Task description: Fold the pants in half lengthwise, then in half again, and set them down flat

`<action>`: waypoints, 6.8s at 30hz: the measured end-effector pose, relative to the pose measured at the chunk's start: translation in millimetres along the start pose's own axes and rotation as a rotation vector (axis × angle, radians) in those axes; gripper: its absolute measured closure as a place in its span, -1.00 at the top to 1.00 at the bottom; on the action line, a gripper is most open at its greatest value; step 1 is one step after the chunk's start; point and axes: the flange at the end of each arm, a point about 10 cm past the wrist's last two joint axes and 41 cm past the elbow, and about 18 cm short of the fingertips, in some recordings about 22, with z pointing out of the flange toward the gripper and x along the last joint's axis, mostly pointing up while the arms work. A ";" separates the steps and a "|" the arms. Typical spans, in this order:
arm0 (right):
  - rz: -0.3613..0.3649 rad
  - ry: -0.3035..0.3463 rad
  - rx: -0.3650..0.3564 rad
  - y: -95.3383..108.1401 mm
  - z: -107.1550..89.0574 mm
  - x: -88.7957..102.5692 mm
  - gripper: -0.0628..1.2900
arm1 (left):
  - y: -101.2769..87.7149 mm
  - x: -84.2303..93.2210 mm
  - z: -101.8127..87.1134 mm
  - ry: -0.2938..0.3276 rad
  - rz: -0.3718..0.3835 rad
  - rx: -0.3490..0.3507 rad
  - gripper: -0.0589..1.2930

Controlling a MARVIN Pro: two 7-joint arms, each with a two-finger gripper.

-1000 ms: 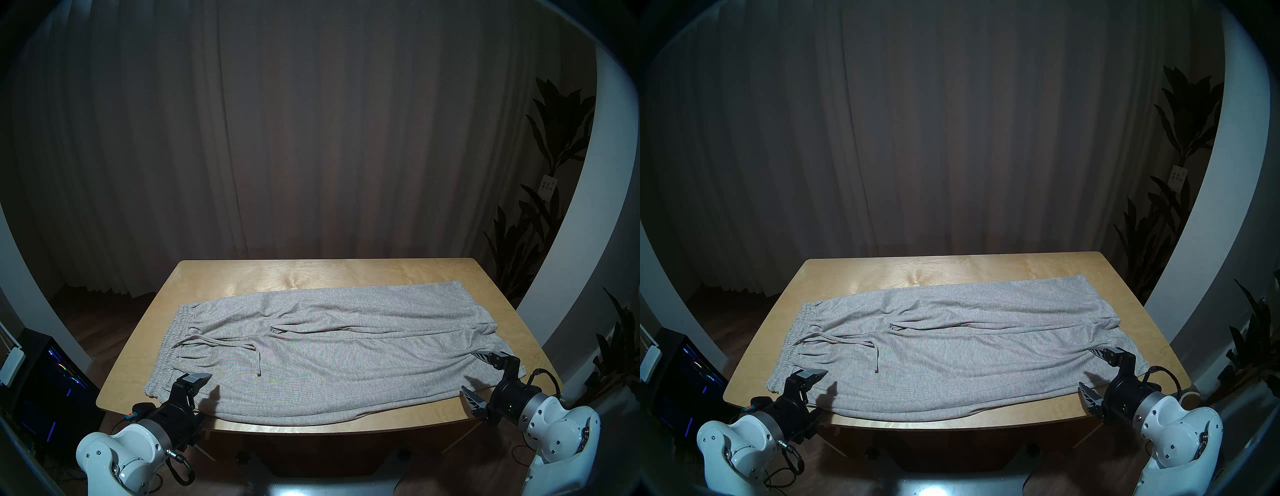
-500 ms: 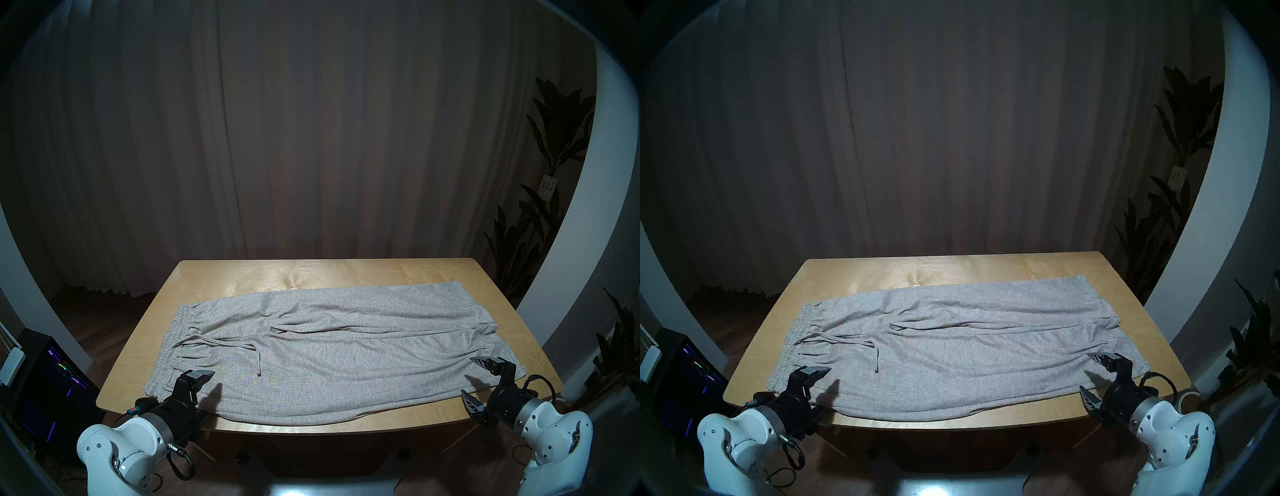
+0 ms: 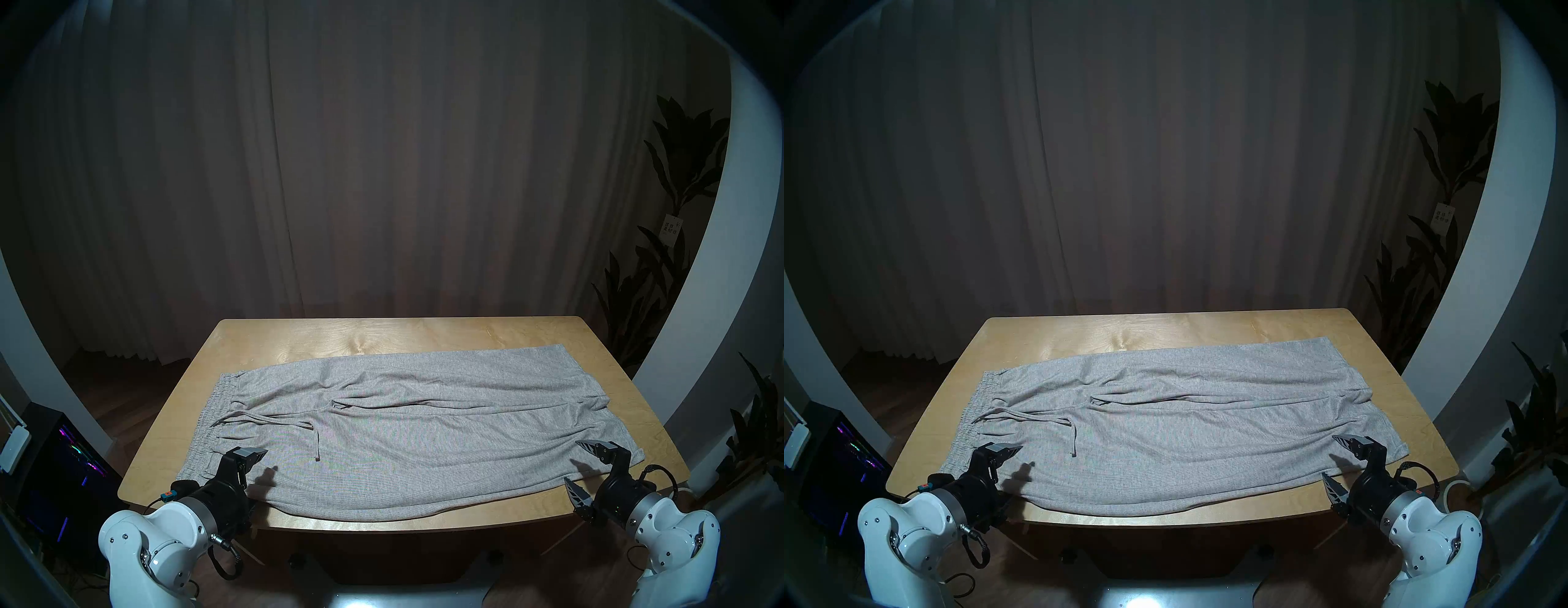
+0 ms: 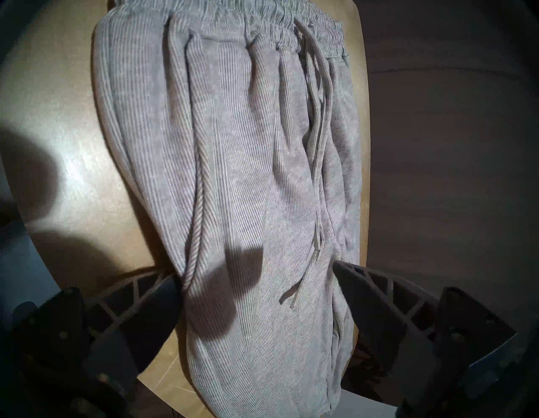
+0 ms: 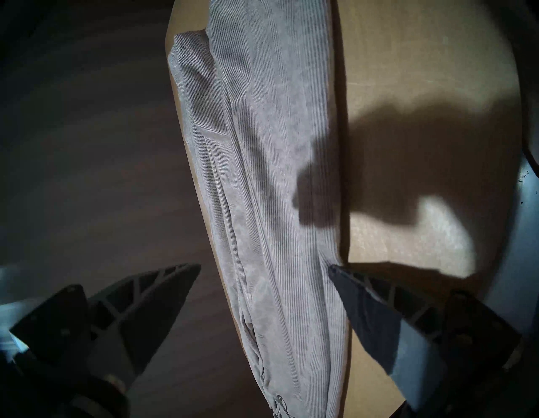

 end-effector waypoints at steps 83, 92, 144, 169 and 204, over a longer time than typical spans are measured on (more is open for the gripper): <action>0.018 0.031 0.011 -34.7 26.3 -6.7 0.84 | 10.7 8.4 34.2 -0.030 0.032 -0.008 0.80; 0.020 0.059 -0.046 -25.0 37.7 -6.9 0.84 | 2.5 13.8 36.4 -0.031 0.016 0.007 0.31; -0.023 0.049 0.059 -70.8 52.9 -6.8 -0.95 | 23.4 49.3 38.8 0.005 0.025 -0.036 -0.95; -0.078 0.032 0.067 -79.4 97.9 4.3 -0.95 | 74.7 78.4 49.1 0.025 0.232 -0.017 -0.95; -0.174 0.065 0.171 -123.2 150.5 7.3 -0.95 | 150.3 107.5 113.7 -0.069 0.479 -0.024 -0.95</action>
